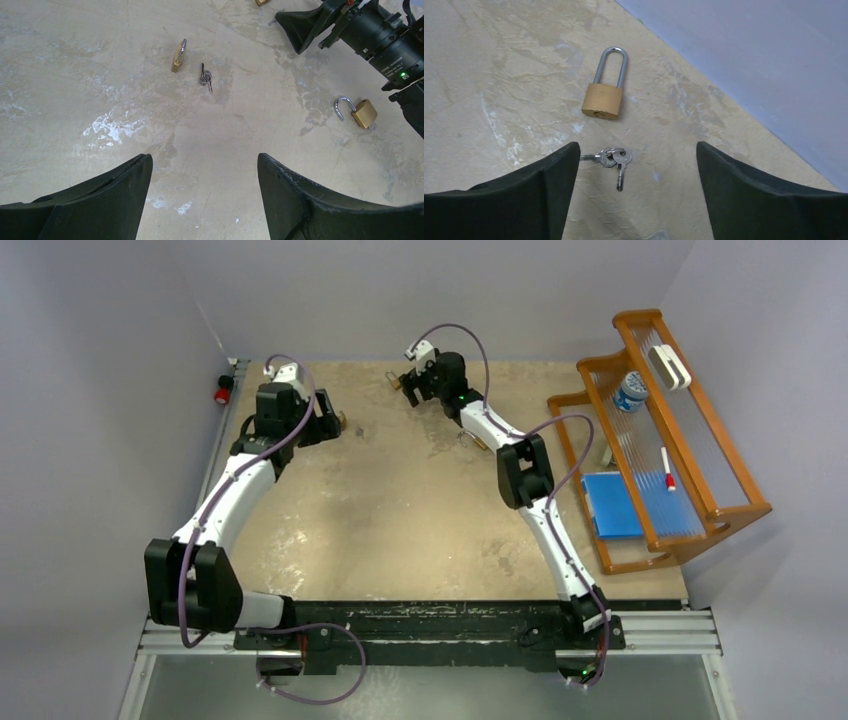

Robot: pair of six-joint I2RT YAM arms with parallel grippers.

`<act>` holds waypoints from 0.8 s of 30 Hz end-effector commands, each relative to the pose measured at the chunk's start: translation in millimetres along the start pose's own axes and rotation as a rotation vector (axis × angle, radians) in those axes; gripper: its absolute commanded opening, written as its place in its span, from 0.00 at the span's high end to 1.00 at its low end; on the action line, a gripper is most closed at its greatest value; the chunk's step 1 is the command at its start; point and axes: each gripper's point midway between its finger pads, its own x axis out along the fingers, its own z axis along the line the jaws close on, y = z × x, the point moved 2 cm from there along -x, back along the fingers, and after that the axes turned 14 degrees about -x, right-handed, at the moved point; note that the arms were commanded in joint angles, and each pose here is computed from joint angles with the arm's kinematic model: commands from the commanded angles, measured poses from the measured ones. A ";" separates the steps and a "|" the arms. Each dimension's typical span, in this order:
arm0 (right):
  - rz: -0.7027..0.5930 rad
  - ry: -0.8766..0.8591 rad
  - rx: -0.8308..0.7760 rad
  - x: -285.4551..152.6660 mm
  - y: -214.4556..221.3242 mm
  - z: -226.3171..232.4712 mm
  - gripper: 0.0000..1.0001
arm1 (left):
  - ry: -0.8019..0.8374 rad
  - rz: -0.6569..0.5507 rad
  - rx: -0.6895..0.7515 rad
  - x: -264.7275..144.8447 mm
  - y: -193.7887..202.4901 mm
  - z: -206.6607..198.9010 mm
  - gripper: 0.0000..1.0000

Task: Lock with the key
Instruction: Place the key at the center of the board.

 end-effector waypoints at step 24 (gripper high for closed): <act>0.376 0.085 0.095 -249.2 -28.5 -38.6 0.01 | 0.061 -0.132 0.062 -35.2 -27.2 -32.6 0.21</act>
